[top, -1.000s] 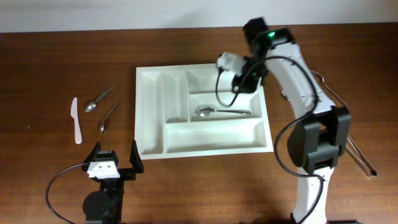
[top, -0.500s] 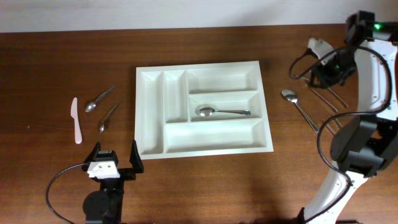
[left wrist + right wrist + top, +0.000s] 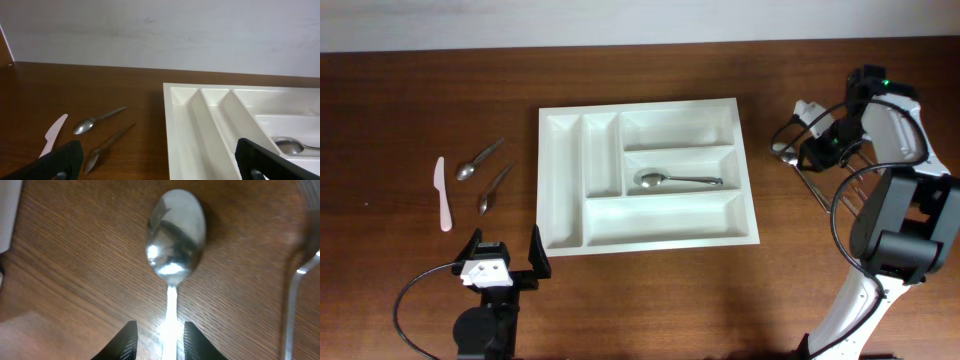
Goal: Pack container
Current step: 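Return the right gripper to the right cutlery and grasp another spoon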
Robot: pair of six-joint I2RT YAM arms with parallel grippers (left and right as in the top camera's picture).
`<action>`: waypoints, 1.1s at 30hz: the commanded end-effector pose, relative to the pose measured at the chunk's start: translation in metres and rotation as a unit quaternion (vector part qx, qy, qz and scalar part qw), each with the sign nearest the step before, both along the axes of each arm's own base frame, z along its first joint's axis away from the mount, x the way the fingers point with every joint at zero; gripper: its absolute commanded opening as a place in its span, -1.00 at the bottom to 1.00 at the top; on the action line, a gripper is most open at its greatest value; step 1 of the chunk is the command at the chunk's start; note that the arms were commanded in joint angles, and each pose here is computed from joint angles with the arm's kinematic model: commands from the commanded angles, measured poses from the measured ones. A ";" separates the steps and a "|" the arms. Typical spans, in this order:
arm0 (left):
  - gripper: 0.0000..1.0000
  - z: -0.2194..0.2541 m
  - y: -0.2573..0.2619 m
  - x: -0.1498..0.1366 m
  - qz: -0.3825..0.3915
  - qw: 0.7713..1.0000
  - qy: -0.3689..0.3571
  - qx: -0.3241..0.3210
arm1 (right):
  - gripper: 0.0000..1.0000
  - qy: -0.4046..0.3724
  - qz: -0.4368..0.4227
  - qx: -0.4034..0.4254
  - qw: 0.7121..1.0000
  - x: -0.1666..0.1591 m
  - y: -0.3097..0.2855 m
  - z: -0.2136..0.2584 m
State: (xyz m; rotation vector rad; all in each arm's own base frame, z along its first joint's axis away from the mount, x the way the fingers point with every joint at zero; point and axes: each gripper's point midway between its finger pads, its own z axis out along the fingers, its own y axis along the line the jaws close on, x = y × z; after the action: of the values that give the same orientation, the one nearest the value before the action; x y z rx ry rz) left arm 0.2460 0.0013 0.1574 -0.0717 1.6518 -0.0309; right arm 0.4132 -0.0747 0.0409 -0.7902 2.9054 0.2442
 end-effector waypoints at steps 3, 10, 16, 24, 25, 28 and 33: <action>0.98 -0.002 0.000 0.000 -0.002 1.000 0.001 0.001 | -0.37 -0.013 0.002 0.003 1.000 0.000 0.004 -0.014; 0.98 -0.002 0.000 0.000 -0.002 1.000 0.001 0.001 | -0.36 -0.016 0.002 0.002 1.000 0.001 0.004 -0.023; 0.98 -0.002 0.000 0.000 -0.002 1.000 0.001 0.001 | -0.37 -0.018 0.002 -0.002 1.000 0.001 0.003 -0.027; 0.99 -0.002 0.000 0.000 -0.002 1.000 0.001 0.001 | -0.37 -0.020 -0.004 -0.006 1.000 -0.002 0.002 -0.040; 0.98 -0.002 0.000 0.000 -0.002 1.000 0.001 0.001 | -0.36 -0.019 -0.004 -0.006 1.000 -0.002 0.002 -0.041; 0.98 -0.002 0.000 0.000 -0.002 1.000 0.001 0.001 | -0.38 -0.018 -0.008 -0.006 1.000 -0.002 0.002 -0.042; 0.98 -0.002 0.000 0.000 -0.002 1.000 0.001 0.001 | -0.45 -0.017 -0.008 -0.006 1.000 -0.002 0.002 -0.042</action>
State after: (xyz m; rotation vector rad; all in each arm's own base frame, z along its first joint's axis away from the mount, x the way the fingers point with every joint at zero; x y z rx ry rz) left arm 0.2460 0.0013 0.1574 -0.0717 1.6518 -0.0309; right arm 0.4143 -0.0750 0.0023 -0.7712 2.8691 0.2025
